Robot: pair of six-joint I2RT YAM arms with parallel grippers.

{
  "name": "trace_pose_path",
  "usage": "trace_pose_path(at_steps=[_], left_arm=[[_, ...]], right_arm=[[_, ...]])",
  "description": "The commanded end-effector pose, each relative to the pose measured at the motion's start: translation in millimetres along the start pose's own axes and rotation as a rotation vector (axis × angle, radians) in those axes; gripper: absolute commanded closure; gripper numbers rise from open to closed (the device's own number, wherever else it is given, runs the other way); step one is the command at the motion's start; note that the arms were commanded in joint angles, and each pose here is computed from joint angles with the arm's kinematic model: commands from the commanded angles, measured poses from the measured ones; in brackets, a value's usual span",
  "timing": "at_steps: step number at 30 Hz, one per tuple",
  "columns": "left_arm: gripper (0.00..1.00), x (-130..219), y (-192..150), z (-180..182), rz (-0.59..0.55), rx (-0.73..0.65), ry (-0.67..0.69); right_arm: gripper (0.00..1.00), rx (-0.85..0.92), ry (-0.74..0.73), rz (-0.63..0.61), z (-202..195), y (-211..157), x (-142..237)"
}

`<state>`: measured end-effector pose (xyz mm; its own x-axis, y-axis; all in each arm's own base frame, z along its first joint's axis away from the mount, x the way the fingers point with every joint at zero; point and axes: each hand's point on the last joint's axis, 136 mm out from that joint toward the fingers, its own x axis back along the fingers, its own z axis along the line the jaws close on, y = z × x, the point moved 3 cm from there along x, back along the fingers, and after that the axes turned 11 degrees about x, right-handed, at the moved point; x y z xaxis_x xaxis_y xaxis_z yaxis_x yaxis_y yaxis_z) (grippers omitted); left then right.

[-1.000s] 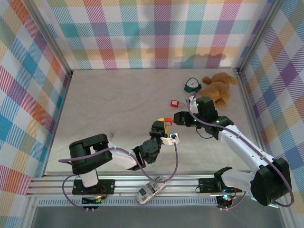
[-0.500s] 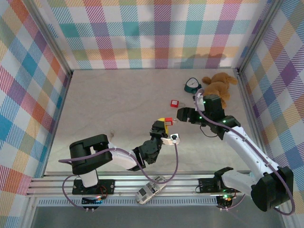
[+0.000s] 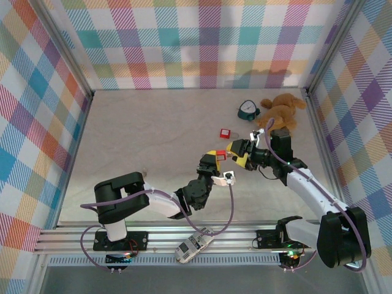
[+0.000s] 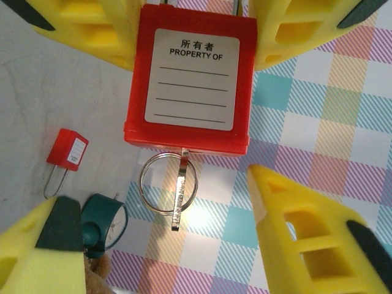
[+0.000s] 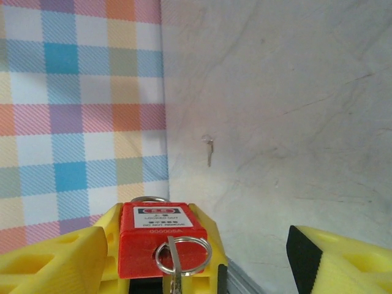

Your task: Unlock with the key

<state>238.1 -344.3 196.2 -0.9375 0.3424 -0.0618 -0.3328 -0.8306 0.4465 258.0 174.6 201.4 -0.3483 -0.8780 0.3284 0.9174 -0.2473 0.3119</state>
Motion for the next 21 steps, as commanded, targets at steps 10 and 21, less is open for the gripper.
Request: trace_pose_path(at_steps=[10,21], left_arm=[[1.0,-7.6,19.6,7.4,-0.037,0.054,0.042],[0.99,-4.6,26.0,4.2,-0.065,0.067,0.029]], right_arm=[[0.28,-0.023,0.122,0.041,12.2,-4.1,-7.9],[0.41,-0.034,0.098,0.042,4.5,-2.4,-14.2]])
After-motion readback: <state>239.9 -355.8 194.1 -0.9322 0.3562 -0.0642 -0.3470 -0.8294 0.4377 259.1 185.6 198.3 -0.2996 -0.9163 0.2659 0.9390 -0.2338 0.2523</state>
